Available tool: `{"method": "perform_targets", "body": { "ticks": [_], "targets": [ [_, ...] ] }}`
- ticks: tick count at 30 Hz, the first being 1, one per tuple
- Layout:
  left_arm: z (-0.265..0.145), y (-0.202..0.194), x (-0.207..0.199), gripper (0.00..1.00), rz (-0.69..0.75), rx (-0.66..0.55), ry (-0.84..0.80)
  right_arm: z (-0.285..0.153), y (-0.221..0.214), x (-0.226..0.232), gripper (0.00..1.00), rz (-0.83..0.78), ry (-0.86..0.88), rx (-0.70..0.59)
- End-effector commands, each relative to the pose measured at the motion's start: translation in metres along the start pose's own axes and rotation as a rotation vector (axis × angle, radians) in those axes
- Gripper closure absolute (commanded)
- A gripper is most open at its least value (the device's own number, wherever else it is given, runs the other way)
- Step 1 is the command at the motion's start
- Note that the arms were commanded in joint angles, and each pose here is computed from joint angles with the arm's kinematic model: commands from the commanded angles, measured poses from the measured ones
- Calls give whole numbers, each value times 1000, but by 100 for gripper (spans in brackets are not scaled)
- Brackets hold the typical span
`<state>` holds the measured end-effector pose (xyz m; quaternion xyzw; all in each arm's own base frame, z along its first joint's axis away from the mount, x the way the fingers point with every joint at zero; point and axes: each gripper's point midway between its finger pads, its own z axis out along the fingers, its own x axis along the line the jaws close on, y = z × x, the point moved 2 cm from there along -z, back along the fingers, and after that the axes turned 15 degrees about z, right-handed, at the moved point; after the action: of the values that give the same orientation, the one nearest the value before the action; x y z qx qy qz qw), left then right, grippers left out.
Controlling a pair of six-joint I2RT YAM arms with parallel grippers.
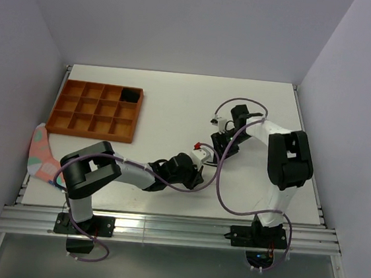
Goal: Roll the socks
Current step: Roll the sock at the center of the board.
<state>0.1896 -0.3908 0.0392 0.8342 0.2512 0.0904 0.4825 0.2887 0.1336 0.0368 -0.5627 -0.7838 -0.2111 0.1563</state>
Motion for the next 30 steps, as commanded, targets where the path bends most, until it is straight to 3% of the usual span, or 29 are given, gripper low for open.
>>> {"method": "perform_targets", "body": {
  "ticks": [1,3,6,7,8,15,25,30],
  "targets": [
    [-1,-16,0,100,-3,52,6,8,7,-5,48,-12,-12,-3],
    [-1,-14,-1,100,-3,44,5,9,8,-4,50,-21,-17,-4],
    [-1,-13,-1,100,0,47,5,10,9,-2,68,-23,-12,9],
    [-1,-11,-1,100,3,47,4,12,9,-1,78,-28,-14,21],
    [-1,-11,-1,100,3,49,4,11,9,-1,80,-29,-18,22],
    [-5,1,-6,100,33,56,-7,16,25,0,86,-52,-37,15],
    [-1,1,-19,100,53,132,-91,32,46,31,86,-152,16,35],
    [7,-5,-18,100,-26,175,-191,39,43,32,87,-178,-3,50]
  ]
}}
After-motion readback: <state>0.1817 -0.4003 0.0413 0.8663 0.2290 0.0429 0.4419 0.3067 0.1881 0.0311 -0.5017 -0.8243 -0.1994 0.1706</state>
